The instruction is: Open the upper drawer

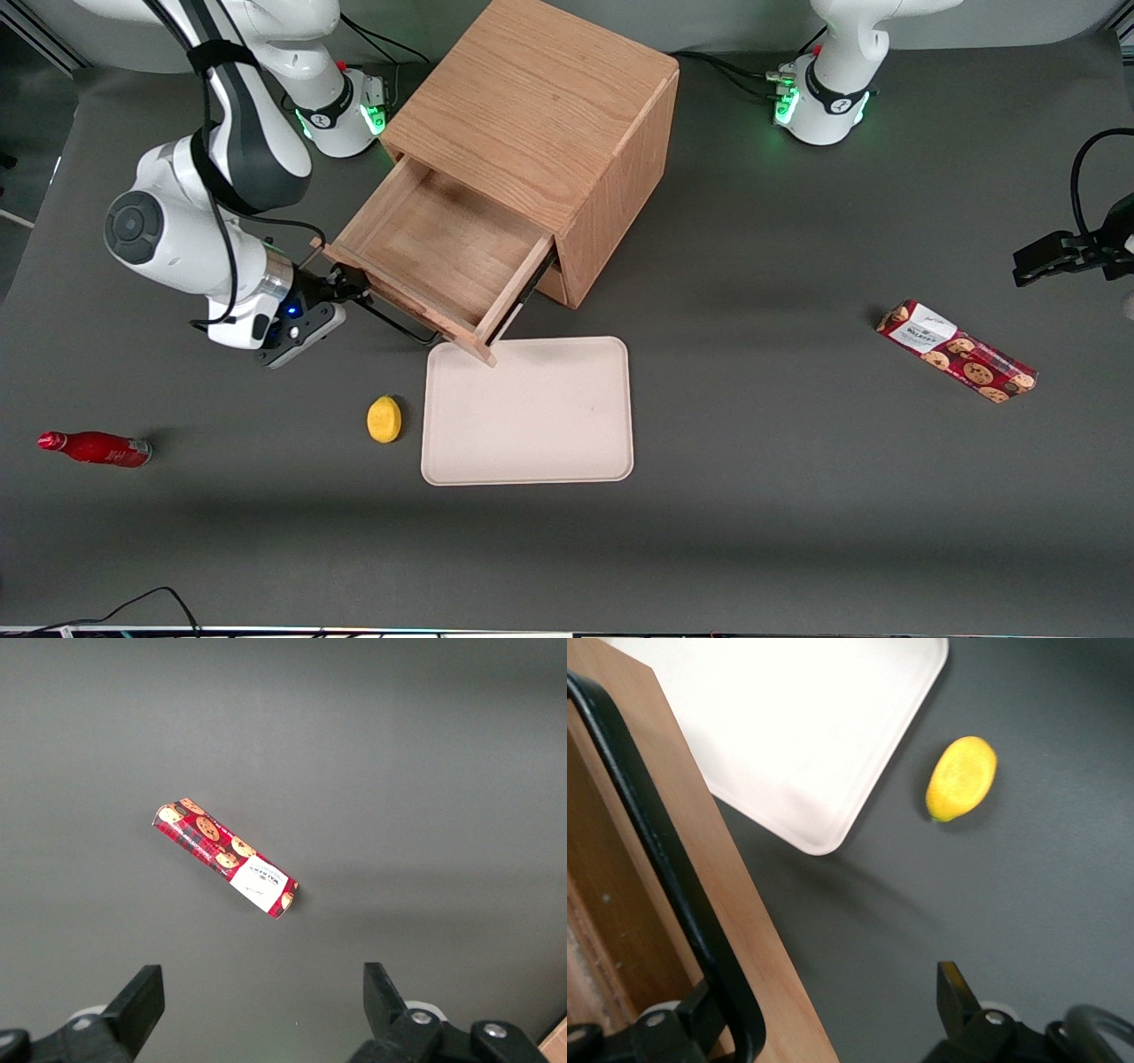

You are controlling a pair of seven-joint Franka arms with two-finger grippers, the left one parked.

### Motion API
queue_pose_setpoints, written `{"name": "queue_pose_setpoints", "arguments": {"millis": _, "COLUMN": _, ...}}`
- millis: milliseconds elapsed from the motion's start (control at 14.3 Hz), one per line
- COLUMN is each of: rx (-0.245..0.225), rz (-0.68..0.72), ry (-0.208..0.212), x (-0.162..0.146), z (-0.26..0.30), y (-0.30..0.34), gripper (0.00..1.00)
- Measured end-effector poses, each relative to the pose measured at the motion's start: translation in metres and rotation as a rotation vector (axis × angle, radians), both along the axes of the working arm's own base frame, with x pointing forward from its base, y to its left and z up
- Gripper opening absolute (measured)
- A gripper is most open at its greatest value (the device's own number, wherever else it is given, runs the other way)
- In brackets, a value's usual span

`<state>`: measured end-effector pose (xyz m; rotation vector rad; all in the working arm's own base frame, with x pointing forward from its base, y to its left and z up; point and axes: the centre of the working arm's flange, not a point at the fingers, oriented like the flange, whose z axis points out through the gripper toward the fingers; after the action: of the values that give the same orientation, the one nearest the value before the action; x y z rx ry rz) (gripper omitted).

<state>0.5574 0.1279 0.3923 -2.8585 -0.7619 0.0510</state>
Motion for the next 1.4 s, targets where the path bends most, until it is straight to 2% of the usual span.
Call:
{"name": "queue_pose_setpoints", "arguments": {"millis": 767, "rx": -0.005, "rz": -0.114, "ry": -0.02, "x": 0.026, "z": 0.005, "y": -0.062, "gripper": 1.0}}
{"name": "queue_pose_setpoints", "arguments": {"millis": 1395, "rx": -0.009, "rz": -0.106, "ry": -0.015, "x": 0.031, "z": 0.018, "y": -0.063, "gripper": 1.0}}
